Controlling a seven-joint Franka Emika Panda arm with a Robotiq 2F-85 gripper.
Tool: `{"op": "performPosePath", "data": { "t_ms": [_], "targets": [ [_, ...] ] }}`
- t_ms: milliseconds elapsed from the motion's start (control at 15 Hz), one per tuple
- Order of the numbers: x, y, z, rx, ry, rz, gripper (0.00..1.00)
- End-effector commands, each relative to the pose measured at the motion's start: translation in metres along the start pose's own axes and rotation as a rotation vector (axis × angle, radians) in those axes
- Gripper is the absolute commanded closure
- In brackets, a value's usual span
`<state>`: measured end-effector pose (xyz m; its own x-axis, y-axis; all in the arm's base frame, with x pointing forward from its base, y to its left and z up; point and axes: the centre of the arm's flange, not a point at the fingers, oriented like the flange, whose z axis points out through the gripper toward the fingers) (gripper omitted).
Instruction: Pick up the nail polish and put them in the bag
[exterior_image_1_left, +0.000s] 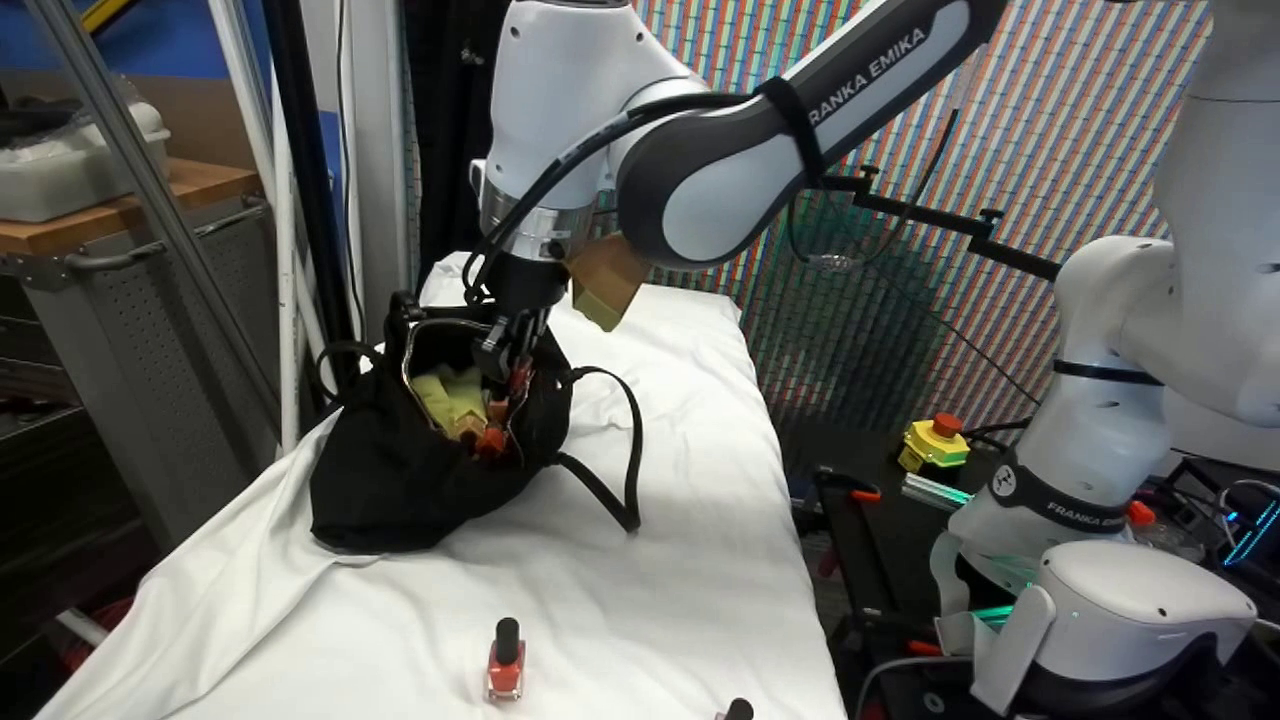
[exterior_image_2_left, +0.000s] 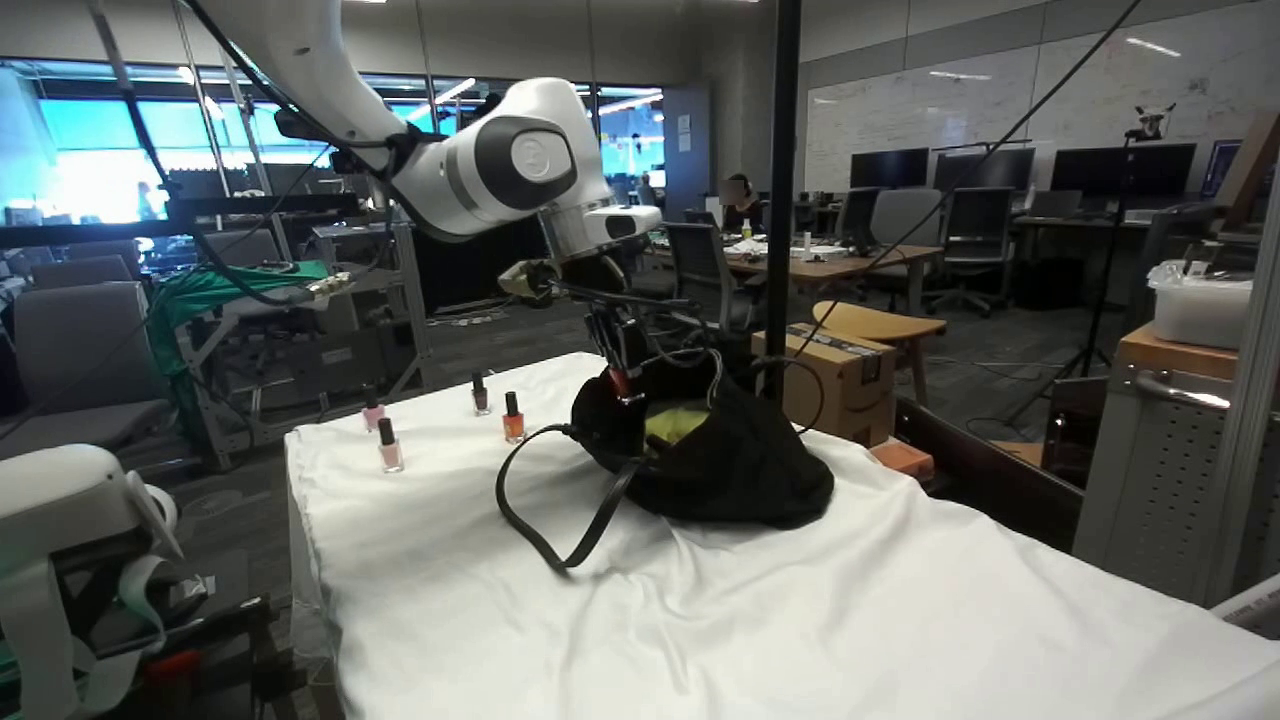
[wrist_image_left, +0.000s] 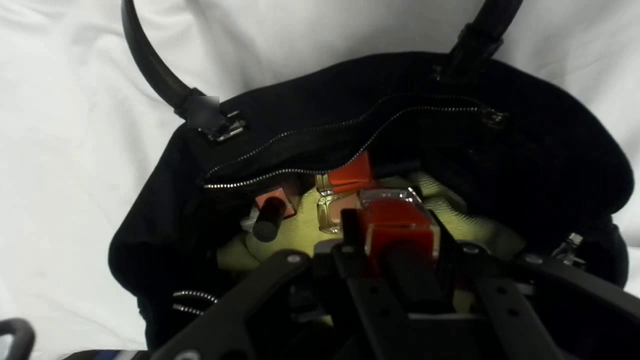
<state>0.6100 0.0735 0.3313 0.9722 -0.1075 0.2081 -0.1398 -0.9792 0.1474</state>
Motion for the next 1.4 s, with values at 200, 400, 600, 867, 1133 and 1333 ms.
{"op": "performPosePath", "data": {
  "t_ms": [200, 400, 600, 867, 1133, 1333],
  "targets": [
    [0.044, 0.002, 0.03, -0.027, 0.019, 0.082, 0.39],
    [0.047, 0.007, 0.036, -0.032, 0.015, 0.094, 0.23],
    [0.043, 0.012, 0.035, -0.035, 0.01, 0.088, 0.02],
    [0.02, 0.017, 0.023, -0.039, -0.023, 0.043, 0.0],
    [-0.011, 0.023, 0.004, -0.05, -0.089, -0.032, 0.0],
    [-0.036, 0.025, -0.016, -0.044, -0.128, -0.088, 0.0]
  ]
}}
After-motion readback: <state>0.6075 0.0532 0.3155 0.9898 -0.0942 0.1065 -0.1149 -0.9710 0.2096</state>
